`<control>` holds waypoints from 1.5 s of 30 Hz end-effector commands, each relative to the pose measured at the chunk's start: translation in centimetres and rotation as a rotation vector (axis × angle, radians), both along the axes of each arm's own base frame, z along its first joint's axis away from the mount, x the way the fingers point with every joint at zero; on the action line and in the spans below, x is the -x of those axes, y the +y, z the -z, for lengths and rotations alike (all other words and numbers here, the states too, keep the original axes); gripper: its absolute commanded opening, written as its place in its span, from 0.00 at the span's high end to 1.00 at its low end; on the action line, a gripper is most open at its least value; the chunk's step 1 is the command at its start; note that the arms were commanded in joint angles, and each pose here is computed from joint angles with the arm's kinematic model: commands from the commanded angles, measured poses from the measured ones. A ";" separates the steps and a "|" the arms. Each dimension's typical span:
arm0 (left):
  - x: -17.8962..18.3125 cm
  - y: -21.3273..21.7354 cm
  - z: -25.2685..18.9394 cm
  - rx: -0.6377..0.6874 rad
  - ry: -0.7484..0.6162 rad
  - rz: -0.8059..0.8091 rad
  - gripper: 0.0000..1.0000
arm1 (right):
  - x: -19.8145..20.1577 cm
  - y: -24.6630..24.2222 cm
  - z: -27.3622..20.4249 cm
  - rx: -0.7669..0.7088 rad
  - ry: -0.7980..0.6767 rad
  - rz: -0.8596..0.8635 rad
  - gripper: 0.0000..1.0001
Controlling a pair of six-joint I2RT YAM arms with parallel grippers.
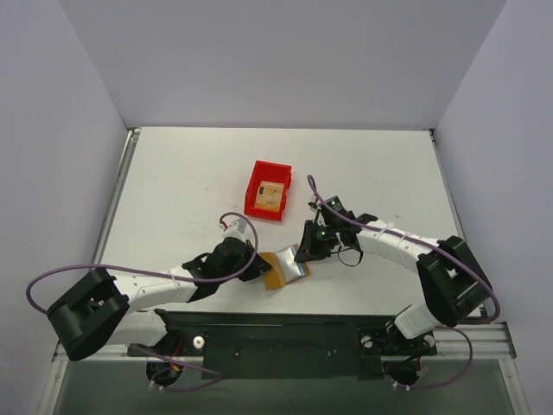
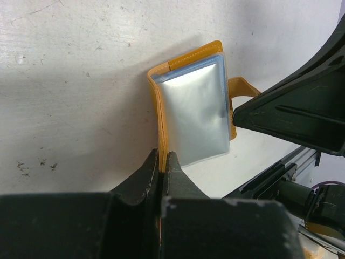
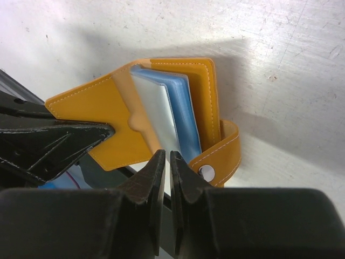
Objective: Put the credit cards into the card holder
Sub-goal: Open the card holder at the center of the board.
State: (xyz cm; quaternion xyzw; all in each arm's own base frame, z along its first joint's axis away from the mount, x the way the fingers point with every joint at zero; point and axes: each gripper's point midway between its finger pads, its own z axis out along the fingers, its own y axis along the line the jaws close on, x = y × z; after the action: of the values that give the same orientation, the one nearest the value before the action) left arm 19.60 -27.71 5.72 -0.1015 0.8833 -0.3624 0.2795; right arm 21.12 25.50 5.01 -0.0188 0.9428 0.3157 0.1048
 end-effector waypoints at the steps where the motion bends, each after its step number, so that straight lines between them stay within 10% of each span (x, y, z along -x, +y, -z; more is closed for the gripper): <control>1: -0.9 -1.4 -2.0 0.045 -0.055 0.019 1.00 | 0.1 0.0 0.6 0.037 -0.001 -0.021 0.95; 45: -1.0 -2.5 -0.8 0.026 -0.049 0.075 1.00 | 0.0 -1.1 1.9 0.186 -0.065 -0.053 0.85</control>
State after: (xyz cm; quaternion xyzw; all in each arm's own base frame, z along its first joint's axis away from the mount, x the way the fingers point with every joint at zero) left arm 19.54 -28.47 4.38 -0.0755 0.8920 -0.3563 0.2678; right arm 21.00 23.57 2.06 -0.0489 0.9677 0.2163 0.1202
